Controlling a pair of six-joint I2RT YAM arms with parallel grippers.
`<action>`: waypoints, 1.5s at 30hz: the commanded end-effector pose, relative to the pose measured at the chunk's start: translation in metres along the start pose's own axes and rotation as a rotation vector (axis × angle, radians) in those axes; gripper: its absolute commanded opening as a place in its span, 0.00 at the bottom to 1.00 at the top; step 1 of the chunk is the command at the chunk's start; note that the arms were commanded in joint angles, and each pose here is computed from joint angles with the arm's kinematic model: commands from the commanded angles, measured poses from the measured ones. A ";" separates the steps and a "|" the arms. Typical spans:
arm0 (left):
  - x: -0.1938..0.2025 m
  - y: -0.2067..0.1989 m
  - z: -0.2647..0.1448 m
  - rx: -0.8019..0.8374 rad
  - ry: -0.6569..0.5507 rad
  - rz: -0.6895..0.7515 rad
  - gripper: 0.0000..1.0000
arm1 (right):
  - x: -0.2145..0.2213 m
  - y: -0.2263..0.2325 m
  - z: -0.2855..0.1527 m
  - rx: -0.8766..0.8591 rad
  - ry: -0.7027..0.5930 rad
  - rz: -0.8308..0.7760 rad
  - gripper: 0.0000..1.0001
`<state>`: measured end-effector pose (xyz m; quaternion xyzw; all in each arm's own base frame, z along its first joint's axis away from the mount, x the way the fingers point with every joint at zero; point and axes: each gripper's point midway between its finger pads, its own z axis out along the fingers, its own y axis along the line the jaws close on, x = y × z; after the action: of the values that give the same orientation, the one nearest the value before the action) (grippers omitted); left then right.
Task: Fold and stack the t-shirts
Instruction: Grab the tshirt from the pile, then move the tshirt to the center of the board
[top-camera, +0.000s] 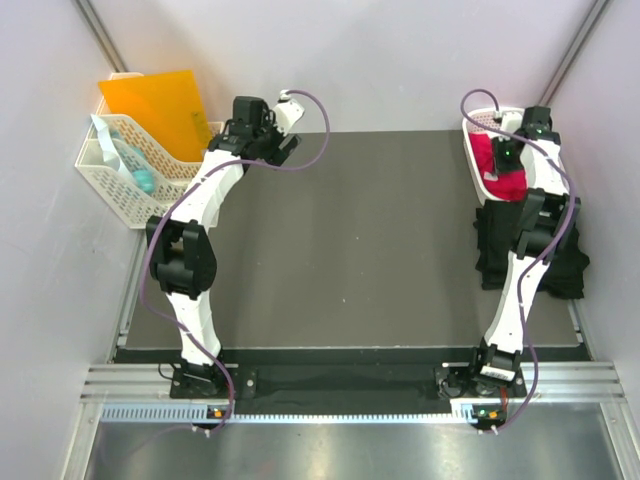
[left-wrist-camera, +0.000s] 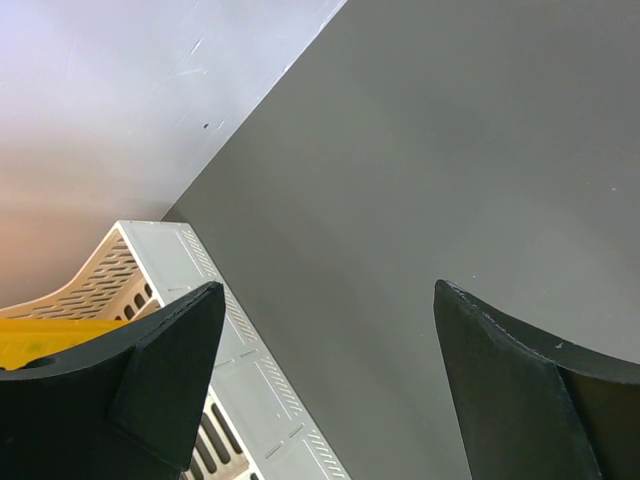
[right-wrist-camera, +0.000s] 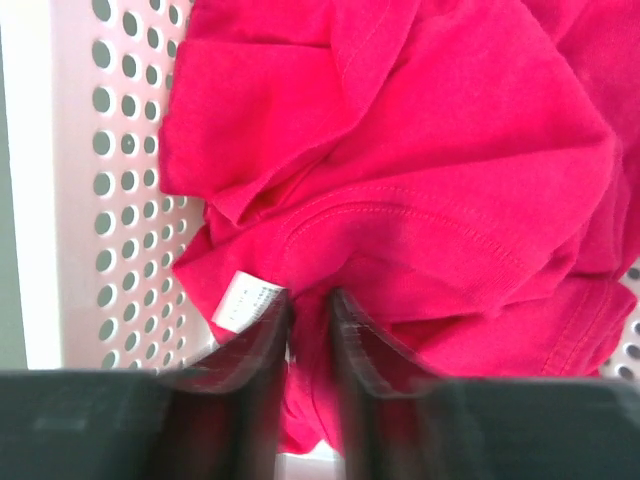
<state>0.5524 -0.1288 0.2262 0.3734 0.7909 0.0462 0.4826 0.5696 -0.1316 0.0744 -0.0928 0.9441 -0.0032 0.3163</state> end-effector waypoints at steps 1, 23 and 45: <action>-0.023 0.012 -0.019 -0.041 -0.056 0.014 0.89 | -0.005 0.003 0.002 0.007 -0.006 -0.017 0.05; -0.011 -0.017 -0.010 0.041 -0.069 -0.015 0.59 | -0.165 -0.013 -0.215 0.393 -0.491 -0.118 0.00; -0.014 -0.013 0.001 -0.039 -0.136 -0.022 0.59 | -0.290 0.095 -0.483 0.876 -1.256 -0.252 0.00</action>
<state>0.5450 -0.1470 0.1812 0.3832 0.7899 0.0155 0.4785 0.5598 -0.0030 0.4998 -0.1499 0.6208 -0.3165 0.7014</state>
